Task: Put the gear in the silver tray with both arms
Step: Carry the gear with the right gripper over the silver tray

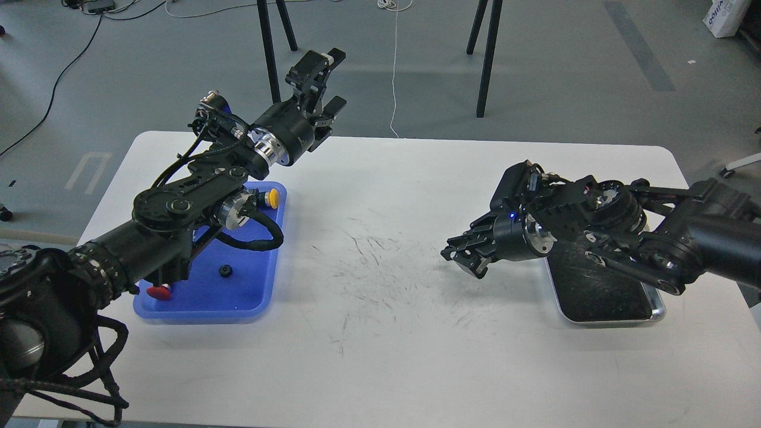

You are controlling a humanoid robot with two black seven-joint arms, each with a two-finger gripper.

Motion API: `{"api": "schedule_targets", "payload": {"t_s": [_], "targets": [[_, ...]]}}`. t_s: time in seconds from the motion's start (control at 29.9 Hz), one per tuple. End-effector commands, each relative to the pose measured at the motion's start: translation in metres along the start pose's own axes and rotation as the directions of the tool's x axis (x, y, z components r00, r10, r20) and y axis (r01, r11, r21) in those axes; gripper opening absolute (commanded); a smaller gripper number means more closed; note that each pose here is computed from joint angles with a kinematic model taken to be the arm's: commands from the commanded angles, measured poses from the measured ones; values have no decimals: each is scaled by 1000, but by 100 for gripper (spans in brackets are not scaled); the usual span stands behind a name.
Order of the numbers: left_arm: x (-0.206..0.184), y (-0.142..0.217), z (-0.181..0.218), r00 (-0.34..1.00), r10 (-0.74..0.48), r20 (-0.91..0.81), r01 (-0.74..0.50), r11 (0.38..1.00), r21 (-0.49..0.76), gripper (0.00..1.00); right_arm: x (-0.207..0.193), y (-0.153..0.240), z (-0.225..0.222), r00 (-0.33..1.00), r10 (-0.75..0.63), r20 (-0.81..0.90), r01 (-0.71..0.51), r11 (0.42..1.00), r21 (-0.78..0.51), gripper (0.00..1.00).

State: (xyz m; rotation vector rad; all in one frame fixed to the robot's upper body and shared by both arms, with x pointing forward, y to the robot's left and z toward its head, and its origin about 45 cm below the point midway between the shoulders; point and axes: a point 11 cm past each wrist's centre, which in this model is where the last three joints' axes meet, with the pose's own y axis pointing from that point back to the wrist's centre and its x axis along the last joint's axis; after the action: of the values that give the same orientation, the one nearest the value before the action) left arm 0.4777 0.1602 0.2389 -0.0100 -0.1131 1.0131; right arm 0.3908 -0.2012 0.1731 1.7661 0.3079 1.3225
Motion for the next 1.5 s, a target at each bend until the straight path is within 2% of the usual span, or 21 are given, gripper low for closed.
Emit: {"api": "schedule_targets", "payload": {"t_s": [0.0,0.33,0.74,1.14,1.47], "targets": [[2,1,1,1000,3,4,-3,1000,0,100,-3,28,25,999,-24,37,27,997,-71,6],[1,0,1,1000,0,0,0,1000,-1,100,-43,97,72,990,-60,129,88,969,-231,6],[-4,-2,3,1000,-10,-4,10,1000,-7,100,-81,147,95,976,-67,208,135,934,-331,5],[-4,-1,2,1000,-11,-6,11,1000,-7,100,-117,151,107,955,-56,290,168,911,-377,5],[-3,0,1,1000,-8,-5,8,1000,-3,100,-135,127,110,943,-46,328,177,907,-382,5]]}}
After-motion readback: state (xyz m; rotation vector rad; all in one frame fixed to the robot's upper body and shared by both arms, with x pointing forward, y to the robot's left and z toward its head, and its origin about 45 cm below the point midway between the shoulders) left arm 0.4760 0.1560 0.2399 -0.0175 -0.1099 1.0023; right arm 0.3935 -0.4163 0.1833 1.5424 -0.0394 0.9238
